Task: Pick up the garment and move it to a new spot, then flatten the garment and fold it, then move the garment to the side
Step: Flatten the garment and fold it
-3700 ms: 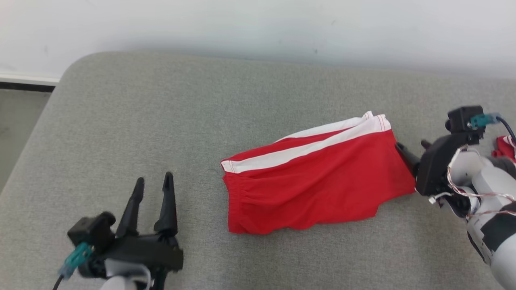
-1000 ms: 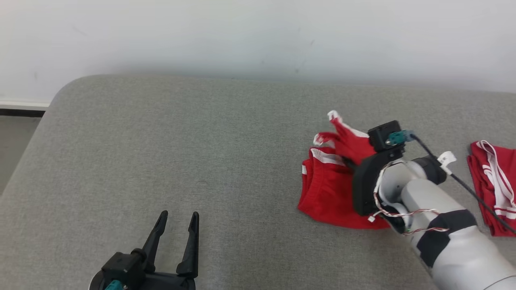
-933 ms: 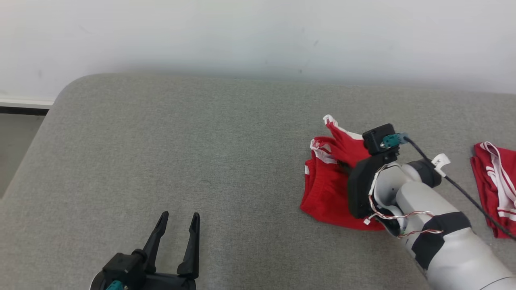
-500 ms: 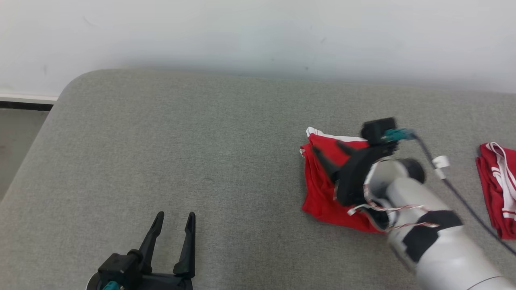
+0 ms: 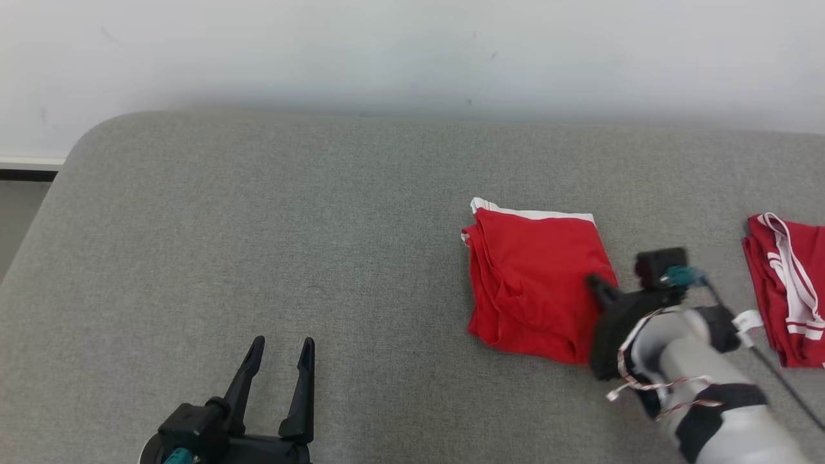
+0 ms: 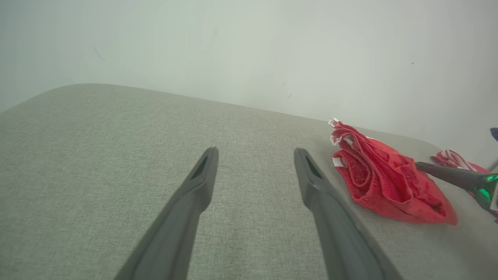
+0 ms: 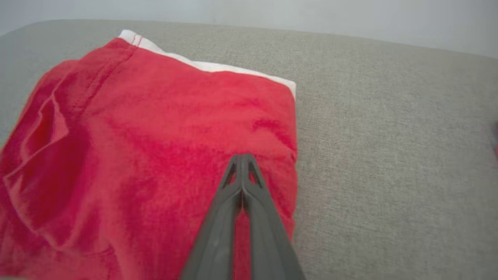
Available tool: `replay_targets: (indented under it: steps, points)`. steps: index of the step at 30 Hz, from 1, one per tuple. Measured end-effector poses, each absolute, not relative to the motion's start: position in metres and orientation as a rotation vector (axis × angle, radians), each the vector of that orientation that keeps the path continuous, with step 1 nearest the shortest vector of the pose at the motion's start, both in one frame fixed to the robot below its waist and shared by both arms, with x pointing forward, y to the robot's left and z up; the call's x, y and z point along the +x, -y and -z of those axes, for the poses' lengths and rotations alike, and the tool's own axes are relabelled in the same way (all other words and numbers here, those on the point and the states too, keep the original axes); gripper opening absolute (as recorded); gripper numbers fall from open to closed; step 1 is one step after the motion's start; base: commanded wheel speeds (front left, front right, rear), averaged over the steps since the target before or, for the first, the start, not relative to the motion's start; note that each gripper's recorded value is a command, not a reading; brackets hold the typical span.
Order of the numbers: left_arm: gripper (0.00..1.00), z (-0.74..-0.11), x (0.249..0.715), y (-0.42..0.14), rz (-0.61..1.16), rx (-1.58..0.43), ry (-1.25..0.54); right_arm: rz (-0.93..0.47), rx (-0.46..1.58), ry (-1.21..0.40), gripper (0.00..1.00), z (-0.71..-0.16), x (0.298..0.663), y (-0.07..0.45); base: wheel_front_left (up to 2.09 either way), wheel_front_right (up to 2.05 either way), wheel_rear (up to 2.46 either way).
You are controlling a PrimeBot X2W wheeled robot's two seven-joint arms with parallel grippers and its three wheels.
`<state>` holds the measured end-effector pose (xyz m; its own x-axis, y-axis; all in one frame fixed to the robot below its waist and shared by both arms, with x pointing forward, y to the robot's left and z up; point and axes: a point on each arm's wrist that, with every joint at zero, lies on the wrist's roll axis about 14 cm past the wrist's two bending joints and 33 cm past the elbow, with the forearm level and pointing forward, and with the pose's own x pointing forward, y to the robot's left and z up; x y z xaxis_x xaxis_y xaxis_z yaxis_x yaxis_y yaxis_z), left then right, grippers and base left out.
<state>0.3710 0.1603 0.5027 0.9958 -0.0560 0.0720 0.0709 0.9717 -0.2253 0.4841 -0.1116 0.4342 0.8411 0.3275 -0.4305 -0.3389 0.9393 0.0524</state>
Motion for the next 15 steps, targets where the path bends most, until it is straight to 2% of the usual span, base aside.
replay_targets:
  steps: [8,15]
  points:
    - [1.00,-0.502,0.373,-0.165,0.051,-0.226,0.065,-0.538,0.005,-0.457,0.00,-0.422,0.449,0.029,0.00,0.00,0.00]
    - [1.00,-0.504,0.373,-0.165,0.056,-0.222,0.071,-0.690,-0.017,-0.481,0.00,-0.417,0.412,-0.017,0.00,0.00,0.00]
